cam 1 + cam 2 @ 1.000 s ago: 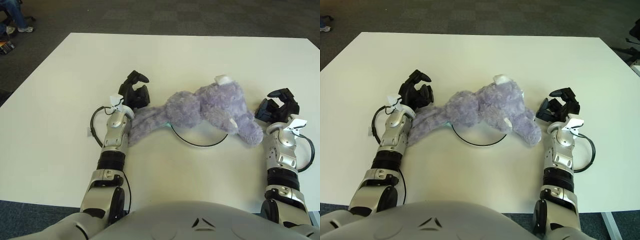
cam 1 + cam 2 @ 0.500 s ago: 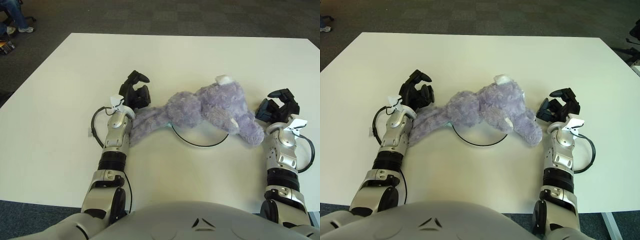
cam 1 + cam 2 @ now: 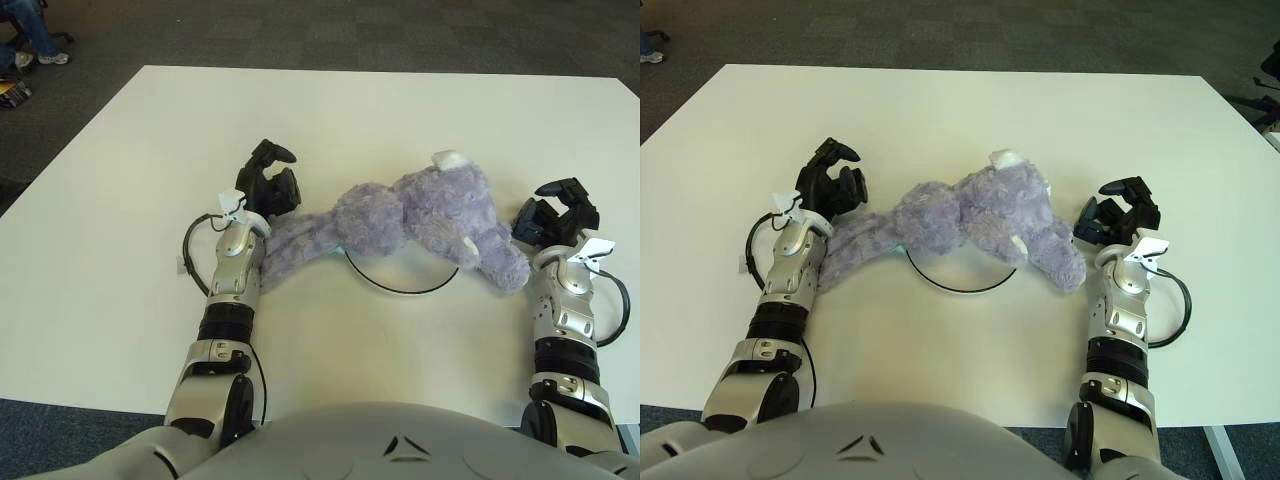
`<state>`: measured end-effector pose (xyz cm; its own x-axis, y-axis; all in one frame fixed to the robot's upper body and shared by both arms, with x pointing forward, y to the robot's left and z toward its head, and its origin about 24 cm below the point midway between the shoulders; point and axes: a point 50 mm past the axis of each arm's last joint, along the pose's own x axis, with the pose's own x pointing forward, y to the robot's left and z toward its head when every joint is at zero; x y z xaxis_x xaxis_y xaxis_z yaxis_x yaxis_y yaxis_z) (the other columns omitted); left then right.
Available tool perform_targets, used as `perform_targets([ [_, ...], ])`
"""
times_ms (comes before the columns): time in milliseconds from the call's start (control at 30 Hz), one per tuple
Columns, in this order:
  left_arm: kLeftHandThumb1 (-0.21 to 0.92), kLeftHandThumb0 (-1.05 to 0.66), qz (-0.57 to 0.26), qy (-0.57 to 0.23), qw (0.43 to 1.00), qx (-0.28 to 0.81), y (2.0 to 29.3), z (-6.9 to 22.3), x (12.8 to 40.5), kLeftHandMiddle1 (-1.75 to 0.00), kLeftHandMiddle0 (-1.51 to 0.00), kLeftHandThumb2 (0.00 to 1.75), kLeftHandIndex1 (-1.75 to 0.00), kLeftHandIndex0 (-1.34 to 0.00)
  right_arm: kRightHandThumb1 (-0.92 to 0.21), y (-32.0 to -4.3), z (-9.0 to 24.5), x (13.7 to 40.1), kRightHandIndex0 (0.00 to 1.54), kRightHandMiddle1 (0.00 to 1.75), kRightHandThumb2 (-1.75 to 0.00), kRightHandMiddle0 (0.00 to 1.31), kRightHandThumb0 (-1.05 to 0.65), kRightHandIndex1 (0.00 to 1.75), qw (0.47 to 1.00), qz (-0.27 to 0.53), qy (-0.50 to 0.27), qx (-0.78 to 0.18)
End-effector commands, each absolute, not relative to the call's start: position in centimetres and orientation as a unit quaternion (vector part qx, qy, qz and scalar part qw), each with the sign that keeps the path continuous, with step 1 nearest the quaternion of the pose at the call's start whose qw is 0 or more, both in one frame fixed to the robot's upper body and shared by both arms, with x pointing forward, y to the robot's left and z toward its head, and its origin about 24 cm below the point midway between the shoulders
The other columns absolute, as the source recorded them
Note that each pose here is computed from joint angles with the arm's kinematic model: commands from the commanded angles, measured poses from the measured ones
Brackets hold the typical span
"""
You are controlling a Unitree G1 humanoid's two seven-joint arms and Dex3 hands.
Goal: Put the doll into the plate.
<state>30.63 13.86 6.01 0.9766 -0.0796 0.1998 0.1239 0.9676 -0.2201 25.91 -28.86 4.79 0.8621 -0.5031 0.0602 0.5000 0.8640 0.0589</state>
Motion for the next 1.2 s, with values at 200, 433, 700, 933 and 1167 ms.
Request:
perform_targets([
  [200, 0.42, -0.44, -0.029, -0.061, 0.987, -0.147, 13.34, 3.69, 29.49, -1.75, -1.18, 1.19, -1.75, -0.53, -0.05, -28.6, 3.17, 25.27, 0.84, 1.75, -1.61, 0.57, 0.0, 1.68, 0.964, -0.263, 0.002, 0.036],
  [433, 0.42, -0.45, -0.019, -0.065, 0.987, -0.147, 13.35, 3.69, 29.48, -1.75, -1.19, 1.19, -1.75, -0.53, -0.05, -28.6, 3.18, 25.25, 0.84, 1.75, -1.61, 0.57, 0.0, 1.69, 0.965, -0.26, 0.001, 0.038],
  [700, 0.41, -0.45, 0.0, -0.071, 0.986, -0.15, 13.33, 3.68, 29.43, -1.75, -1.2, 1.19, -1.75, -0.53, -0.05, -28.42, 3.18, 25.22, 0.84, 1.75, -1.61, 0.57, 0.0, 1.69, 0.967, -0.253, 0.006, 0.033],
  [933, 0.43, -0.44, 0.014, -0.076, 0.985, -0.155, 13.33, 3.64, 29.41, -1.75, -1.19, 1.18, -1.75, -0.52, -0.05, -28.24, 3.13, 25.27, 0.85, 1.75, -1.61, 0.57, 0.0, 1.68, 0.97, -0.242, 0.018, 0.026],
  [1167, 0.44, -0.44, 0.019, -0.079, 0.984, -0.16, 13.29, 3.59, 29.42, -1.75, -1.18, 1.16, -1.75, -0.51, -0.05, -28.12, 3.07, 25.32, 0.85, 1.75, -1.61, 0.57, 0.0, 1.68, 0.972, -0.23, 0.029, 0.024],
])
